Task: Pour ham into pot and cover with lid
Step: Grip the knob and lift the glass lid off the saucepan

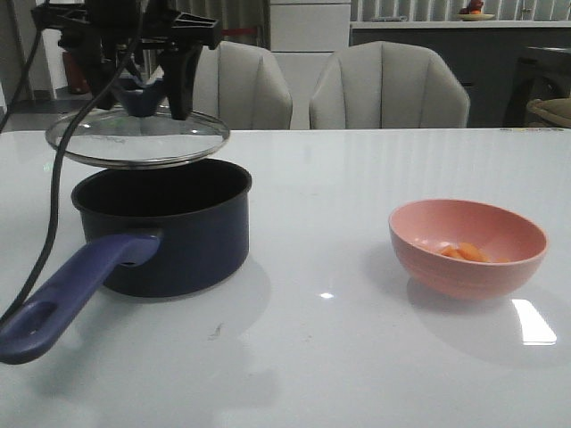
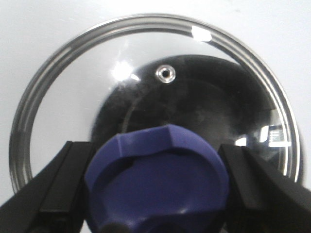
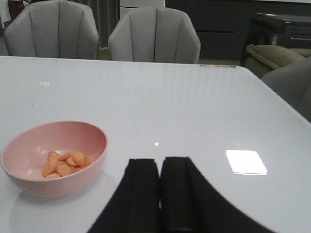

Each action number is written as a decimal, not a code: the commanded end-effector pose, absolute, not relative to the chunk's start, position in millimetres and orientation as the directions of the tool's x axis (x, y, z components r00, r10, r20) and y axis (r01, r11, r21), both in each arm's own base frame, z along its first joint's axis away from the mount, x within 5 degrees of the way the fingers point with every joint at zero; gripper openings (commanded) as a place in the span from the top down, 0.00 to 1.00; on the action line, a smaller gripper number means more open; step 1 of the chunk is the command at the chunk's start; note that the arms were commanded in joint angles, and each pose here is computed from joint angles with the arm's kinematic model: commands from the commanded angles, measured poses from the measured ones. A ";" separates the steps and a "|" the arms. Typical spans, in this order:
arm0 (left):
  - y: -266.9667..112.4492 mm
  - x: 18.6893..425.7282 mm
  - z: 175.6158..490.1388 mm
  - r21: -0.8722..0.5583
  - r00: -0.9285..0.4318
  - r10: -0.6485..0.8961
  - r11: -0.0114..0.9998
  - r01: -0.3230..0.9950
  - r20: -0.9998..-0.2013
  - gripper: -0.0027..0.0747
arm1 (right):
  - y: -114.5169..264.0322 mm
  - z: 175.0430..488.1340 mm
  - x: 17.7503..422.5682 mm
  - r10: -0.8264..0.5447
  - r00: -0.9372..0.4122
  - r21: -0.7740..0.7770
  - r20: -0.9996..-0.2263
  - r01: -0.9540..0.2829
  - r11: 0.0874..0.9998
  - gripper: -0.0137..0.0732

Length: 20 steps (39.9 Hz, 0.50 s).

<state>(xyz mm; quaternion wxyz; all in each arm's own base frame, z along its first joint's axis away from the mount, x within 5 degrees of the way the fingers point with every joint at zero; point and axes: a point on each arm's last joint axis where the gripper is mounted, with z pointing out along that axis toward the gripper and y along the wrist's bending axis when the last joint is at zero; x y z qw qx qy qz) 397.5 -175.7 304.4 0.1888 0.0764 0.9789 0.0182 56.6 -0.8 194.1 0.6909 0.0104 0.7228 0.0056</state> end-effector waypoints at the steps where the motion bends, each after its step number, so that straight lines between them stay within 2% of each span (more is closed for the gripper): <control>1: -162.2 382.3 353.3 0.096 -0.866 0.147 0.989 0.115 -0.478 0.54 | -0.5 203.7 54.9 0.011 0.053 0.011 -0.999 0.005 1.000 0.68; 11: -114.4 384.3 370.5 0.097 -0.856 0.055 0.995 0.006 -0.514 0.54 | -0.5 203.7 54.9 0.011 0.053 0.011 -0.999 0.005 1.000 0.68; 20: -43.1 380.0 368.5 -0.033 -0.845 -0.130 0.991 -0.132 -0.518 0.54 | -0.5 203.7 54.9 0.011 0.053 0.011 -0.999 0.005 1.000 0.68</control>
